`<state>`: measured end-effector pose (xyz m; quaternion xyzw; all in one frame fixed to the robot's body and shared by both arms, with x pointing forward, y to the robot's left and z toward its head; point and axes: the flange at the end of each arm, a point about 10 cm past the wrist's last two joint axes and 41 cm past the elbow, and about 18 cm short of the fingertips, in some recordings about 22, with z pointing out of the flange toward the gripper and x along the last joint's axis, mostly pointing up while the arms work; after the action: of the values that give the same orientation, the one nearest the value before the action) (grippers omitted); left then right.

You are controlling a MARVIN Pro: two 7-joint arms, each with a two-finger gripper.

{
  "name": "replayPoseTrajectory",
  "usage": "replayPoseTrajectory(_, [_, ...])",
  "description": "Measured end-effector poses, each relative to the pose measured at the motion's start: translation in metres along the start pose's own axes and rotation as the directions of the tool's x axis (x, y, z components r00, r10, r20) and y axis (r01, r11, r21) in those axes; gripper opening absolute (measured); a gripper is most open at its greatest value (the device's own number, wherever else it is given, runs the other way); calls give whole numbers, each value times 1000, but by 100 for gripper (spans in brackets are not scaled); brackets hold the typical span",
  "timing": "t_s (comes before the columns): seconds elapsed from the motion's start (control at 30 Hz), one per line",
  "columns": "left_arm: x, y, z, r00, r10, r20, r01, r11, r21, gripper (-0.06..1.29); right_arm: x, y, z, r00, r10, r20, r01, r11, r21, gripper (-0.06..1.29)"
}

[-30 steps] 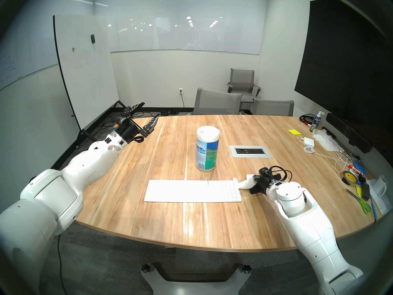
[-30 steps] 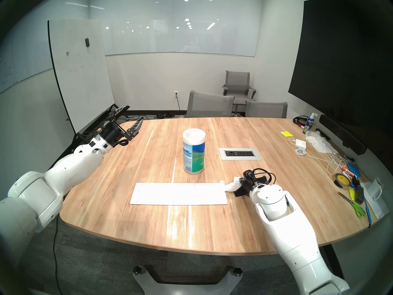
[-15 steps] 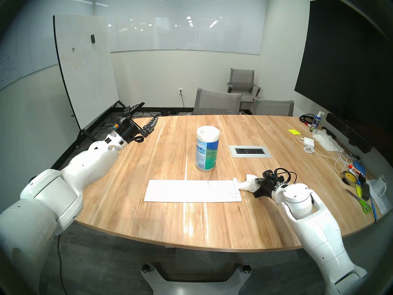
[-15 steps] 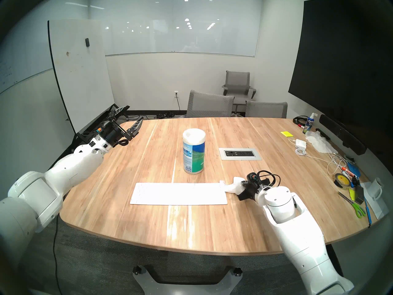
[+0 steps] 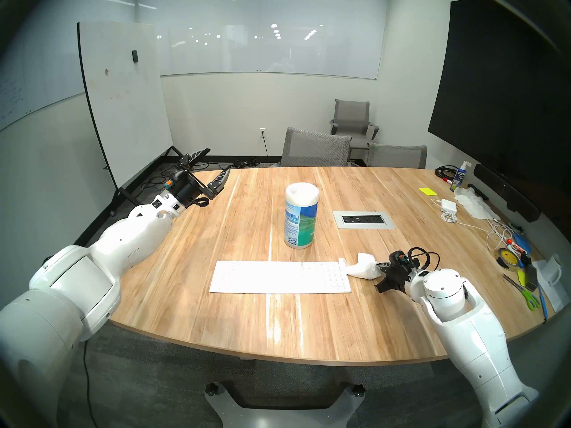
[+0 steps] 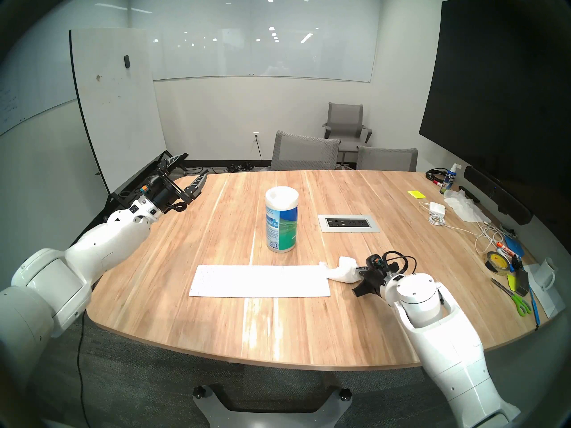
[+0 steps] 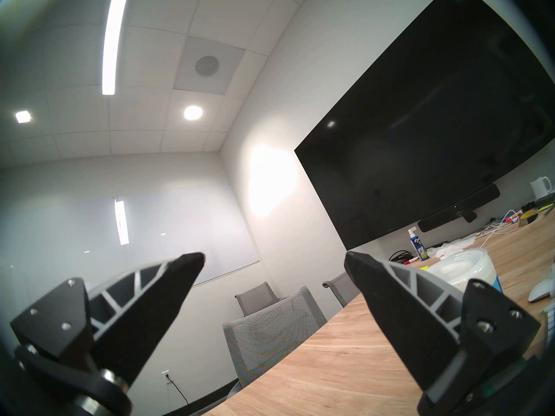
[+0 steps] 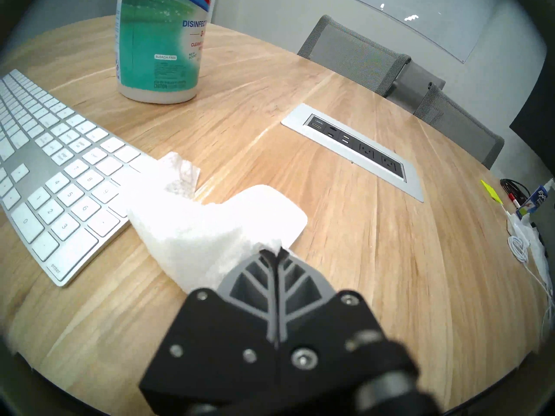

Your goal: Wipe the keyboards and mice with a disinfecting wipe, then set the wipe down

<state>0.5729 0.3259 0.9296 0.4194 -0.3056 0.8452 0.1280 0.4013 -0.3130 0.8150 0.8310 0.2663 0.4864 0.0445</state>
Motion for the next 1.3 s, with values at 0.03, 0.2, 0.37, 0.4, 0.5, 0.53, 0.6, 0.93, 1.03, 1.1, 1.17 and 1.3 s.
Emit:
replayPoseTrajectory(0.03, [0, 0, 0, 1000, 0, 0, 0, 1000, 0, 127, 0, 1, -1, 1000, -1, -1, 1, 1000, 3, -3])
replayPoseTrajectory(0.2, [0, 0, 0, 1000, 0, 0, 0, 1000, 0, 127, 0, 5, -8, 1000, -7, -9, 7, 1000, 16, -3])
replayPoseTrajectory(0.37, [0, 0, 0, 1000, 0, 0, 0, 1000, 0, 127, 0, 4, -10, 1000, -5, -11, 5, 1000, 16, -3])
replayPoseTrajectory(0.4, [0, 0, 0, 1000, 0, 0, 0, 1000, 0, 127, 0, 4, -9, 1000, -4, -12, 4, 1000, 15, -3])
replayPoseTrajectory(0.5, [0, 0, 0, 1000, 0, 0, 0, 1000, 0, 127, 2, 3, -8, 1000, 3, -18, -2, 1000, 10, -3])
replayPoseTrajectory(0.53, [0, 0, 0, 1000, 0, 0, 0, 1000, 0, 127, 4, 2, -7, 1000, 5, -21, -5, 1000, 9, -3])
replayPoseTrajectory(0.6, [0, 0, 0, 1000, 0, 0, 0, 1000, 0, 127, 6, 0, -6, 1000, 10, -25, -10, 1000, 4, -3])
replayPoseTrajectory(0.93, [0, 0, 0, 1000, 0, 0, 0, 1000, 0, 127, 14, 5, 10, 997, 80, -19, -81, 994, -71, -3])
replayPoseTrajectory(1.03, [0, 0, 0, 1000, 0, 0, 0, 1000, 0, 127, 22, 13, 12, 995, 98, -31, -100, 990, -102, -3])
replayPoseTrajectory(1.1, [0, 0, 0, 1000, 0, 0, 0, 1000, -1, 127, 27, 17, 12, 994, 104, -39, -108, 988, -114, -3])
replayPoseTrajectory(1.17, [0, 0, 0, 1000, 0, 0, 0, 1000, -1, 127, 34, 21, 10, 992, 112, -51, -118, 985, -130, -3])
replayPoseTrajectory(1.3, [0, 0, 0, 1000, 0, 0, 0, 1000, -1, 127, 43, 28, 6, 990, 121, -68, -130, 980, -149, -3])
